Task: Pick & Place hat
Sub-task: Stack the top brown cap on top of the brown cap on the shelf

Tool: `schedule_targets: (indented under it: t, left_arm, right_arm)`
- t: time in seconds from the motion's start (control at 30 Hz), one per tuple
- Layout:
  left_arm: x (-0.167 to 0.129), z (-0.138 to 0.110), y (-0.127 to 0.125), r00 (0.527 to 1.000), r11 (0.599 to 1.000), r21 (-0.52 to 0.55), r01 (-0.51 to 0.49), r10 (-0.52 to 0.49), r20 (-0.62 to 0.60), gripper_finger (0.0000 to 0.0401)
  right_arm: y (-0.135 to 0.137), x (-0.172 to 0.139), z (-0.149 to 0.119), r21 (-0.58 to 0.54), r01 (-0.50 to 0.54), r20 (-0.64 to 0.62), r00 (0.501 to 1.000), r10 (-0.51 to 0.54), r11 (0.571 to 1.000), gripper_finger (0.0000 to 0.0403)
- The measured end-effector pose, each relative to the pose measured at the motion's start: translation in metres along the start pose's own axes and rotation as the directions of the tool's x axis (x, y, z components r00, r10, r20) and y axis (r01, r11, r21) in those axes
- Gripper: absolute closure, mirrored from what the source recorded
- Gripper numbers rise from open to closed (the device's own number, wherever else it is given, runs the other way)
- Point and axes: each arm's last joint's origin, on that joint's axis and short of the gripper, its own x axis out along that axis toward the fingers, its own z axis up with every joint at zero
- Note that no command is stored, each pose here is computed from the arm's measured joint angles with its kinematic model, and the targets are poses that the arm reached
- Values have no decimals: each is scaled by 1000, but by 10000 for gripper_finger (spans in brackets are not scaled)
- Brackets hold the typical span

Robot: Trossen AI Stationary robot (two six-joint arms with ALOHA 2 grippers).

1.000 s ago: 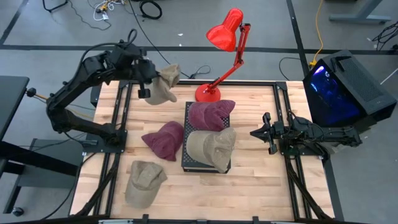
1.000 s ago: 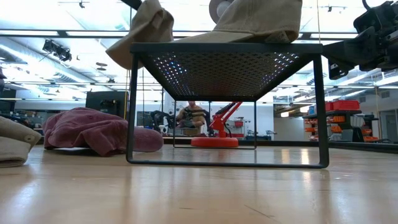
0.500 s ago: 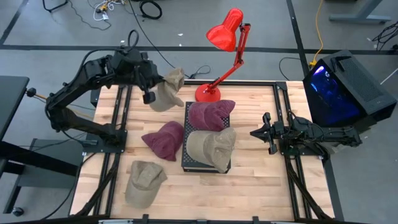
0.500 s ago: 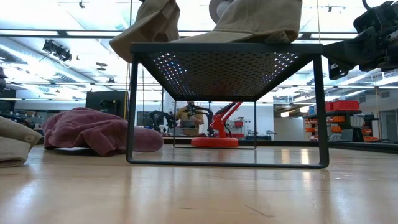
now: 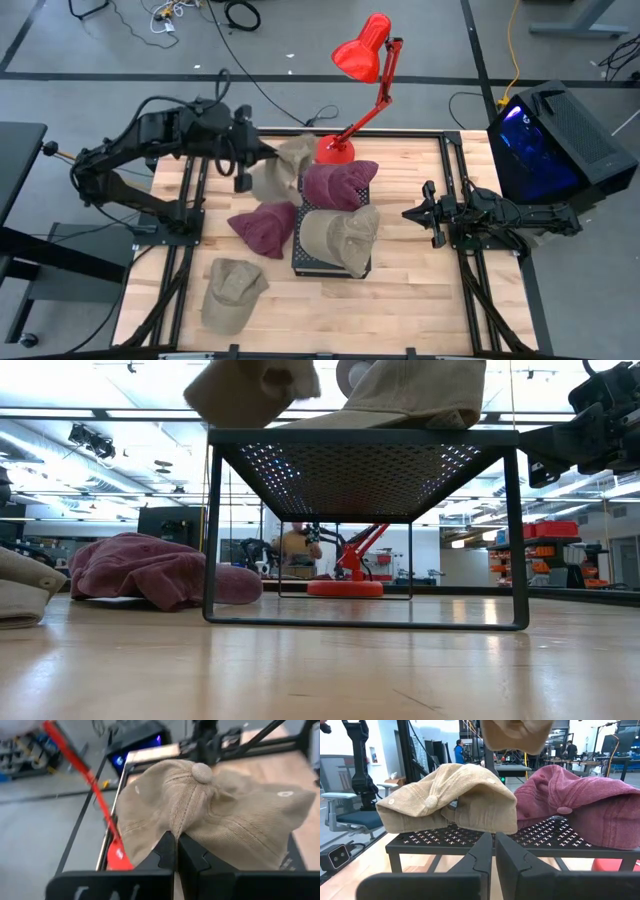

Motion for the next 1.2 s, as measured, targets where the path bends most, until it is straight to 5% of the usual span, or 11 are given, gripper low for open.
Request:
schedule_targets:
  t: [0.67,1.0,1.2]
  left_arm:
    - [2,34,-40,956,993,50,111,-120,269,396]
    - [19,38,-65,951,981,60,185,-194,242,396]
    - [29,39,-76,965,987,-16,161,-154,213,396]
  right_arm:
    - [0,0,0,0,0,0,1000,0,1000,376]
    - [0,0,0,0,0,3,1000,0,1000,376]
    - [0,0,0,0,0,3,1000,0,1000,376]
